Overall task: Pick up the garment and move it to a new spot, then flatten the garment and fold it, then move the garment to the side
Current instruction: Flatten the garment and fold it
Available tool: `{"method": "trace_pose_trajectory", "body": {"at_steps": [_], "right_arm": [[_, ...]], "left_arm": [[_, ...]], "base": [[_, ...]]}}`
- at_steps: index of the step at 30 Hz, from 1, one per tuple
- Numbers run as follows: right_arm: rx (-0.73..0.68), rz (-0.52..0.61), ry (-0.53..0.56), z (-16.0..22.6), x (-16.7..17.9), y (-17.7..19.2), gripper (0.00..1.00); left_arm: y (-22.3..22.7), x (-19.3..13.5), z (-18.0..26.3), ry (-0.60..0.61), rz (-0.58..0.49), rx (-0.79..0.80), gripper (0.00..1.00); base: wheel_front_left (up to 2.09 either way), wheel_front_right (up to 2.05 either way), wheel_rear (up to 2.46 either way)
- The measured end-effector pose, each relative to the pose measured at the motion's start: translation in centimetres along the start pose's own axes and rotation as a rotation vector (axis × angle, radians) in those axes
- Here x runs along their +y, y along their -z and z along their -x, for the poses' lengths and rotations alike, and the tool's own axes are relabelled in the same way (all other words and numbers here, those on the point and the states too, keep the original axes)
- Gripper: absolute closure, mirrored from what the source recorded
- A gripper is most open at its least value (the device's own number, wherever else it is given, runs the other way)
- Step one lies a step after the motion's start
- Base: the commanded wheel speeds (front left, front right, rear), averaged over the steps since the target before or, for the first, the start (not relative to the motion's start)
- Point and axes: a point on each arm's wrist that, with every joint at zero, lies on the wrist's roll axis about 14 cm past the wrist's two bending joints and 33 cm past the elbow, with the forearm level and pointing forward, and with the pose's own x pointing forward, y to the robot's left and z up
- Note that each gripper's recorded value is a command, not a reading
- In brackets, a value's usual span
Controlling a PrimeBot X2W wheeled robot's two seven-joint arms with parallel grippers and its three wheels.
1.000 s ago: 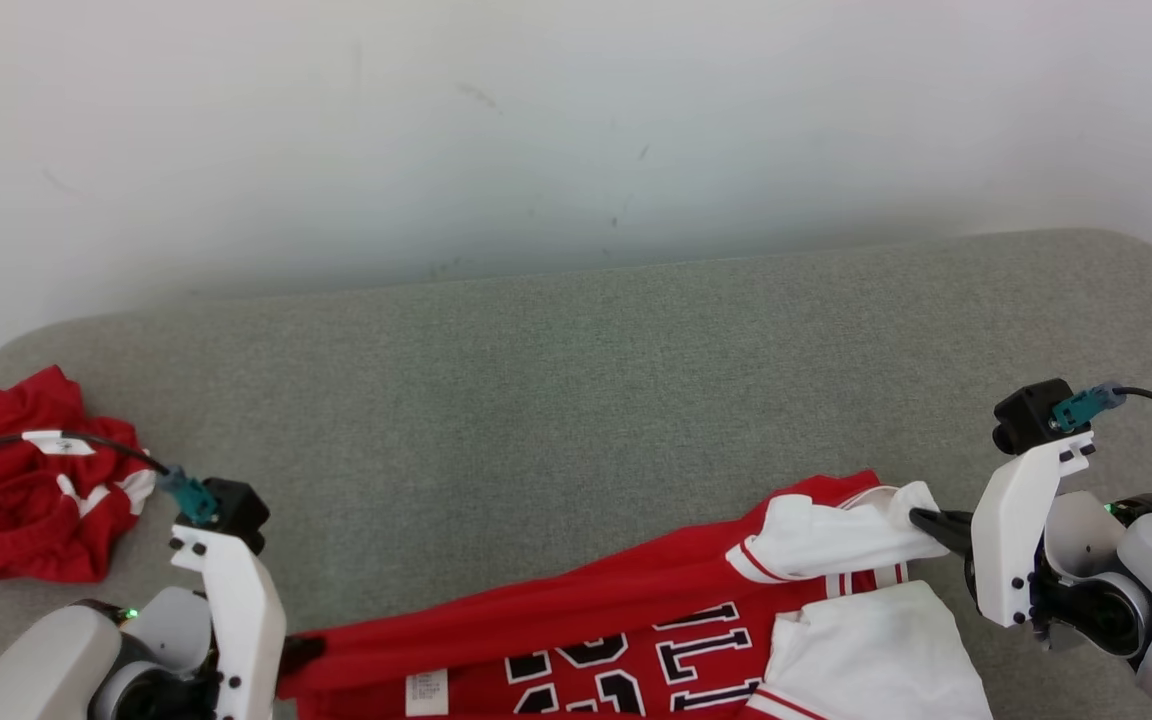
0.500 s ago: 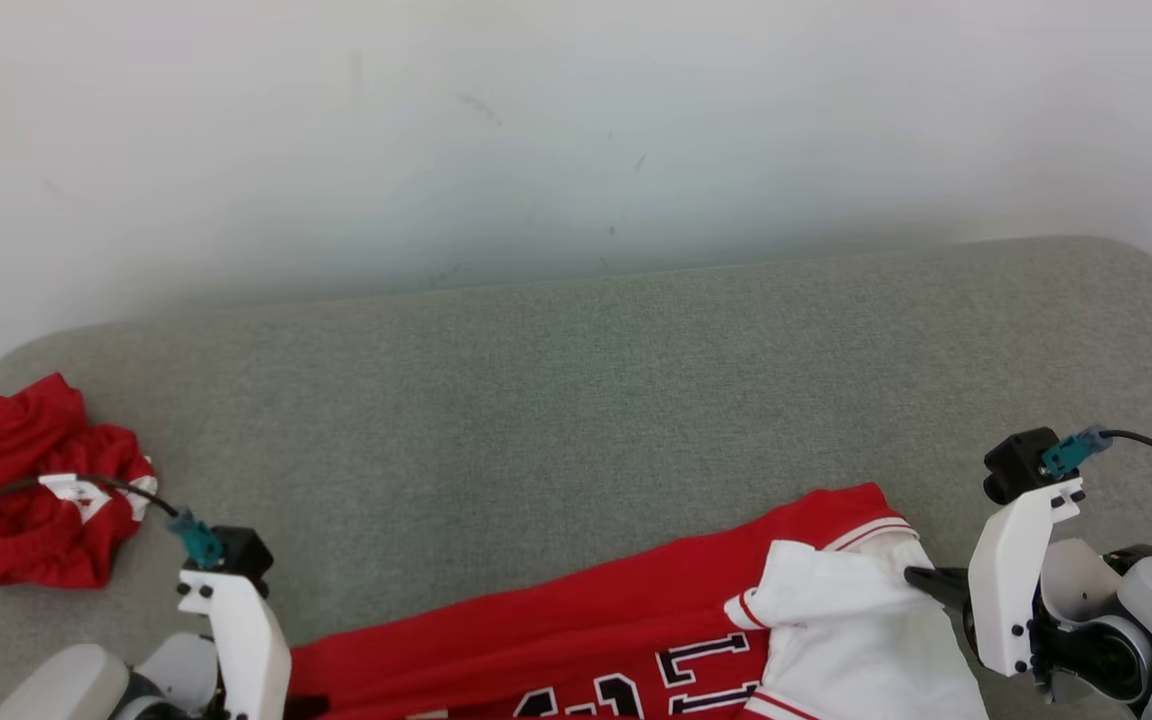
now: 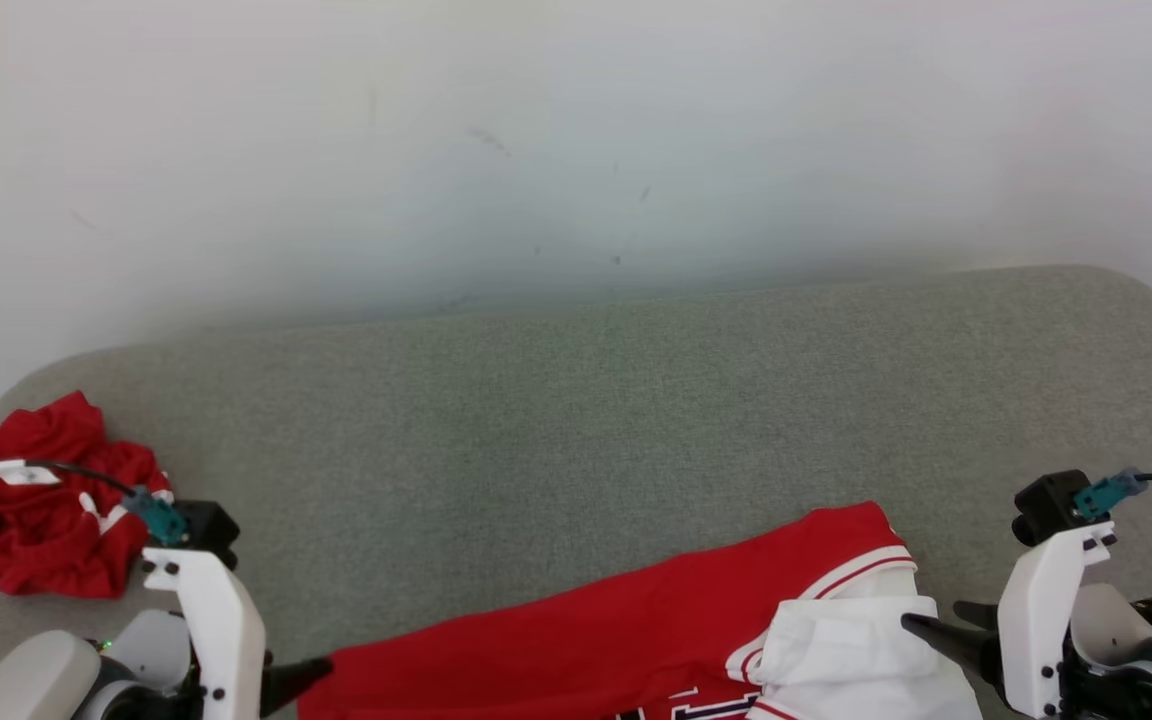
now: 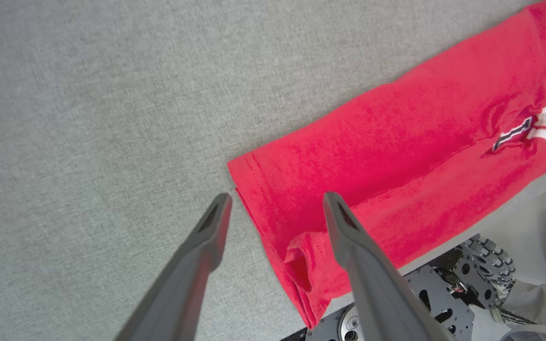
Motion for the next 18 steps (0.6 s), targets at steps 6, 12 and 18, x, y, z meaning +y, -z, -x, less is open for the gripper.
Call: {"method": "trace_pose_trajectory", "body": {"at_steps": [6,12,18], "right_arm": [[-0.109,-0.006,-0.019,1.5,0.1,-1.7,0.00],[-0.481,0.057,-0.027,4.5,1.1,-8.1,0.00],[-0.799,0.122,0.021,7.8,1.1,-11.8,0.00]], "left_arm": [[-3.5,0.1,1.3,-0.028,-0.014,-0.177,0.00],[-7.8,0.2,3.5,-0.086,-0.050,-0.444,0.00],[-11.0,0.2,6.8,-0.161,-0.075,-0.725,0.00]], "base": [[0.00,0.00,0.00],[0.00,0.00,0.00],[0.00,0.00,0.00]]}}
